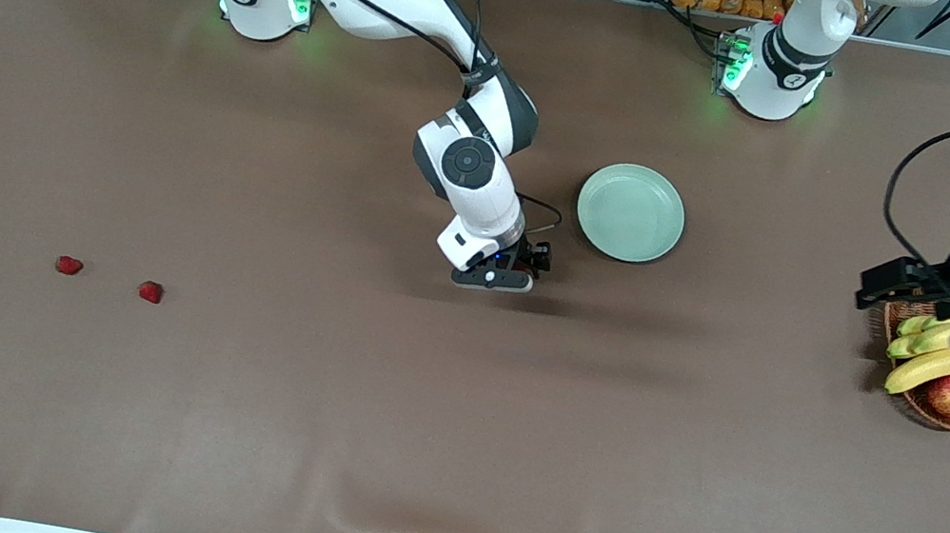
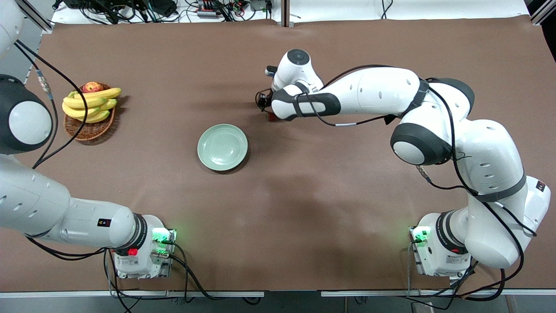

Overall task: Collect all strawberries into plate
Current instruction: 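Carry the strawberry to mid-table and release it with the right gripper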

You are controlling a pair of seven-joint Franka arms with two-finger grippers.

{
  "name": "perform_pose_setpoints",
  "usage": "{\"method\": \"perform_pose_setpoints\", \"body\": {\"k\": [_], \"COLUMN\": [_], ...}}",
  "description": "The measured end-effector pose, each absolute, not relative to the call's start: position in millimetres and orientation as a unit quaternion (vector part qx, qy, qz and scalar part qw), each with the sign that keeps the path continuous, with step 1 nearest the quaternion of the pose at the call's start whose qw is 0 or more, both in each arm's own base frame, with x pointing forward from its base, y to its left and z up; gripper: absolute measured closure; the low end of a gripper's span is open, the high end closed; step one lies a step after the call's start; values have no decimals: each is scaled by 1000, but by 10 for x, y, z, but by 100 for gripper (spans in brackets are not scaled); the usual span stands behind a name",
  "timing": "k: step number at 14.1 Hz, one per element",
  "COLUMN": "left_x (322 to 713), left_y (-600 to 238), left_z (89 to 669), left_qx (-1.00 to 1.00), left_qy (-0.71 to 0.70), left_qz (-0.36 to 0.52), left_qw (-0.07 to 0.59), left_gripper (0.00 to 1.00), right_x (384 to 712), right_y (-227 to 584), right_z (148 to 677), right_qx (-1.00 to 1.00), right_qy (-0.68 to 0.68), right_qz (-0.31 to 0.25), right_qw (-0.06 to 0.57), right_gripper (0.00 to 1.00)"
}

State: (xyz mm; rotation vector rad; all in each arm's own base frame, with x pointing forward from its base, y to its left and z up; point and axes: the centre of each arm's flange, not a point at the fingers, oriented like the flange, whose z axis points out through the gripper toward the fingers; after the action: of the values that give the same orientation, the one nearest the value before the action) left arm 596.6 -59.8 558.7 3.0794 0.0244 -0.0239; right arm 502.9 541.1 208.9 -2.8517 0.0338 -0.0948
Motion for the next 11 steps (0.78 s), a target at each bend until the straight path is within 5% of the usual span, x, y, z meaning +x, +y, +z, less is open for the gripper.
{"method": "perform_pose_setpoints", "body": {"k": [1, 7, 11], "left_x": [5982, 6080, 6003], "left_y": [-676, -1411, -2175], "left_z": [5528, 5079, 4751], "left_qx": [999, 998, 998], "left_qy": [3, -21, -21], "left_qz": [-13, -31, -42], "left_qw": [34, 44, 38], "left_gripper": [0, 0, 0], "right_x": [5125, 5902, 6274], "right_y": [5349, 4227, 3243], "right_z": [2242, 3389, 3485], "right_qx": [-989, -990, -993], "right_qy": [17, 84, 100], "right_qz": [-34, -23, -14], "right_qw": [142, 107, 56], "right_gripper": [0, 0, 0]}}
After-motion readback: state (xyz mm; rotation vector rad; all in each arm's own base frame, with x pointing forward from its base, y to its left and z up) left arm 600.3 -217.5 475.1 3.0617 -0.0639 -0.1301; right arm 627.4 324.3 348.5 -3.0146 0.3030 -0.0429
